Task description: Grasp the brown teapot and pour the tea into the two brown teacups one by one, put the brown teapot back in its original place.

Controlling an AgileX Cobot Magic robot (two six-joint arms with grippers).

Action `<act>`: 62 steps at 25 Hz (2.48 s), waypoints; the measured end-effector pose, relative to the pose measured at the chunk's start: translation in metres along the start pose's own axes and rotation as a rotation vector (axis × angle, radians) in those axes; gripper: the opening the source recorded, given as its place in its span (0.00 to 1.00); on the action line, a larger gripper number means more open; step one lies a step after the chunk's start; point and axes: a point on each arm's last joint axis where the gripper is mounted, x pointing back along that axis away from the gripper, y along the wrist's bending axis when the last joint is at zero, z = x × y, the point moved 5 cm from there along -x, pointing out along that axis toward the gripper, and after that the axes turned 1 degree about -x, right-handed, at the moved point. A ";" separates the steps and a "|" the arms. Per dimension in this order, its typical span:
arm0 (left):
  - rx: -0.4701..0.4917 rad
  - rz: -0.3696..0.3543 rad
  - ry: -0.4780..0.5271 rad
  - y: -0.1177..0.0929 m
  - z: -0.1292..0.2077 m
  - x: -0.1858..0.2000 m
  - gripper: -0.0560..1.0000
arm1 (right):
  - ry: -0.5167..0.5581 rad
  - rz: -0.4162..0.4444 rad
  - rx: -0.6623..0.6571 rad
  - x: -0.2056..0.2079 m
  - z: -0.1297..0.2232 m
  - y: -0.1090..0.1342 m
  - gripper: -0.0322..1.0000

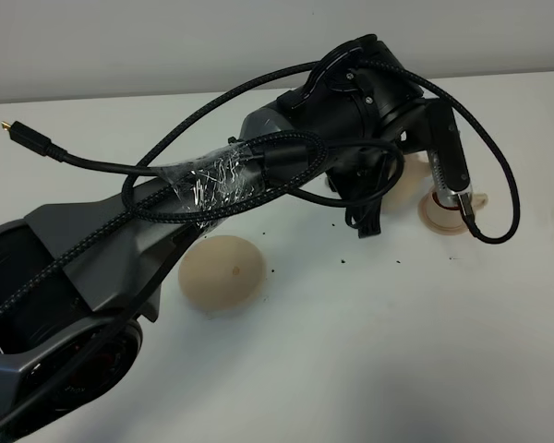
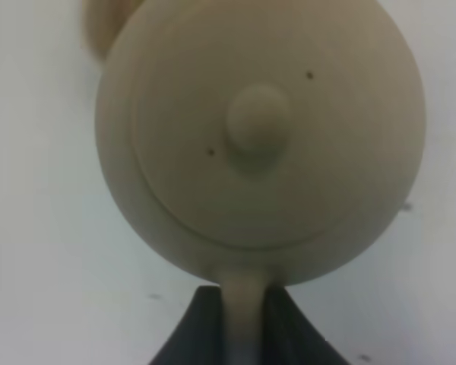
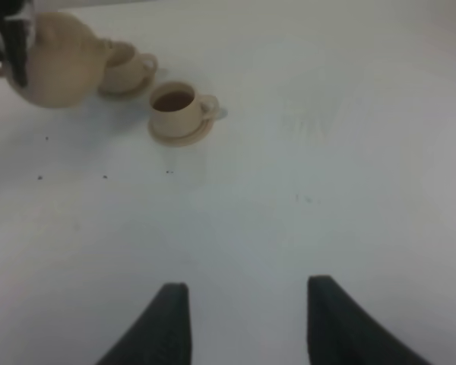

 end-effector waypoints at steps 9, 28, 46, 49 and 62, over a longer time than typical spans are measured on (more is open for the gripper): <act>0.084 0.180 0.020 -0.019 0.006 -0.001 0.20 | 0.000 0.000 0.000 0.000 0.000 0.000 0.41; 0.120 0.158 0.031 0.017 0.024 -0.023 0.20 | 0.000 0.000 0.000 0.000 0.000 0.000 0.41; 0.024 -0.102 0.016 0.088 0.052 -0.053 0.20 | 0.000 0.000 0.000 0.000 0.000 0.000 0.41; -0.049 -0.135 0.031 0.088 0.049 -0.063 0.20 | 0.000 0.000 0.000 0.000 0.000 0.000 0.41; -0.203 -0.256 0.014 0.093 0.032 -0.068 0.20 | 0.000 0.000 0.000 0.000 0.000 0.000 0.41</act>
